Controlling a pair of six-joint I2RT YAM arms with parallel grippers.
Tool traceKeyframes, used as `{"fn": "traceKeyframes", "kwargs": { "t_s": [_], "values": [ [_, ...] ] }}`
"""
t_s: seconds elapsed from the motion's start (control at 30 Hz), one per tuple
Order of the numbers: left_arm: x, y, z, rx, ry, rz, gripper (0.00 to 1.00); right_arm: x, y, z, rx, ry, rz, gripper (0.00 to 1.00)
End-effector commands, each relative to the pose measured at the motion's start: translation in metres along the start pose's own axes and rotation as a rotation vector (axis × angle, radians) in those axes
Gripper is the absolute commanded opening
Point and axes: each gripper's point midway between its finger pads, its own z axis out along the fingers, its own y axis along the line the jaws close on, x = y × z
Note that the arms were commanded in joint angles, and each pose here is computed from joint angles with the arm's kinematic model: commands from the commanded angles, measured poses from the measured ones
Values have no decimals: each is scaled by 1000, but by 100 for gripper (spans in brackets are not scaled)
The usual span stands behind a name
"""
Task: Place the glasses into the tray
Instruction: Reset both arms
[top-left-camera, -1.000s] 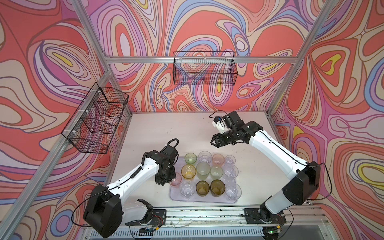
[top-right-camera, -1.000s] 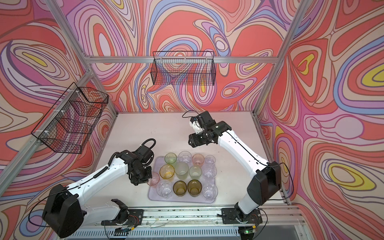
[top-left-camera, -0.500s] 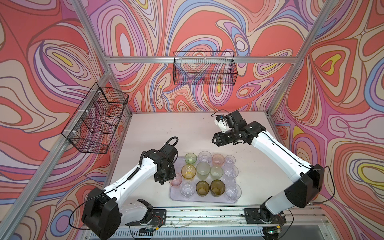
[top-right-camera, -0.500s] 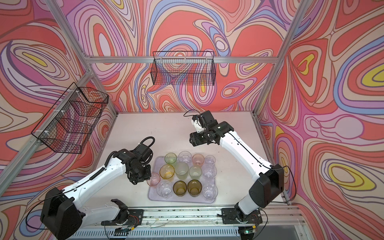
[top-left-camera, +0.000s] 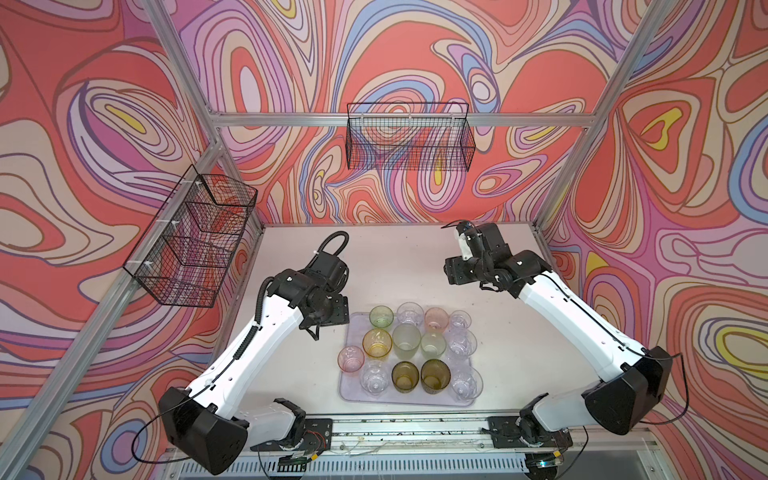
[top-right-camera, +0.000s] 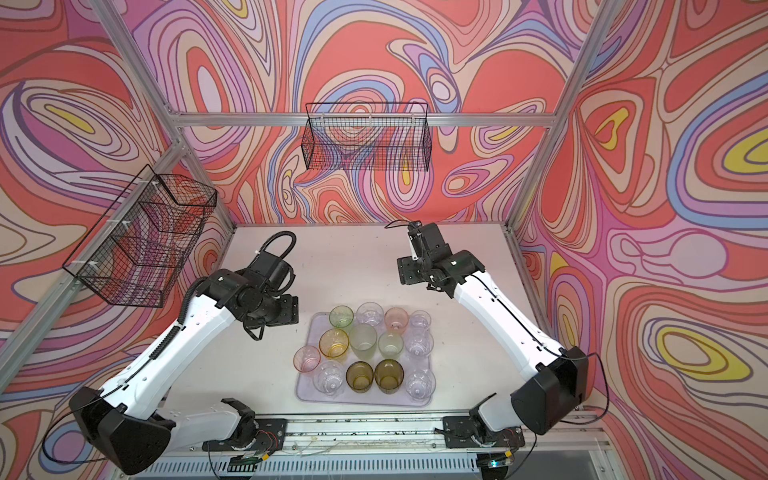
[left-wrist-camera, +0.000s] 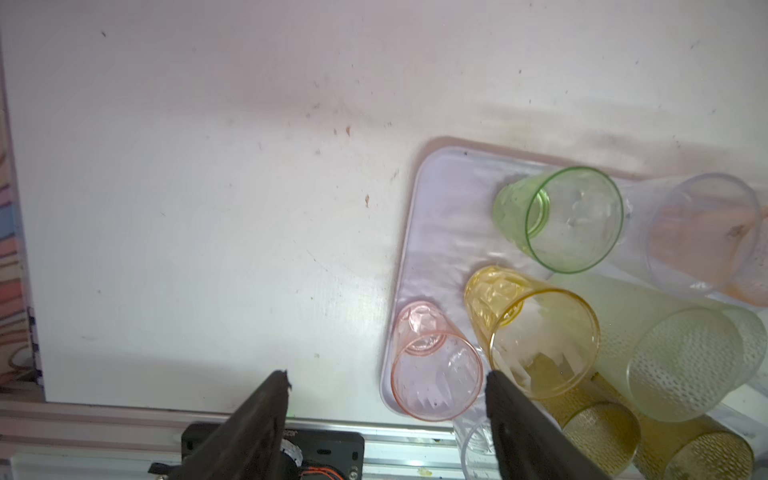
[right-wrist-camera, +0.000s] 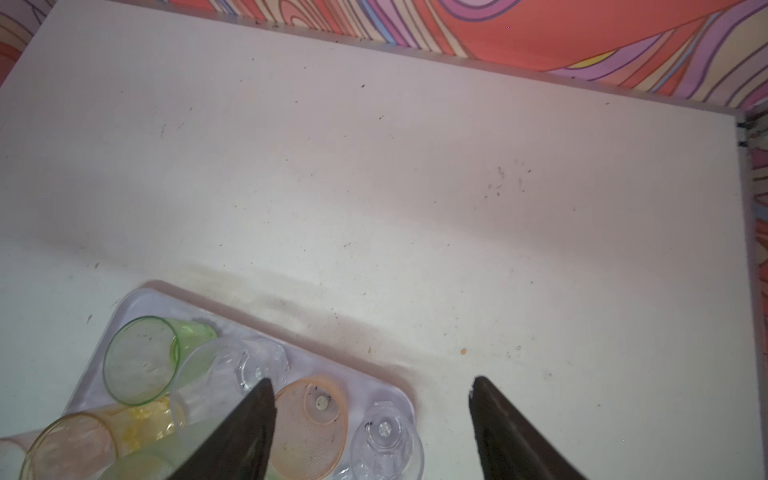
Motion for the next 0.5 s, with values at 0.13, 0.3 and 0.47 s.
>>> {"fn": "traceKeyframes", "kwargs": {
  "t_s": [0.13,0.3,0.47],
  "values": [
    [-68,23,2,-45,-241,107,95,-22,-68,4,208,-134,81,81],
    [-117,39,32,-48,-375,131,100,-30,-105,16,266,-196,133,82],
    [-140,63,79,-23,-458,109,100,-29,-138,24,369,-288,137,92]
  ]
}}
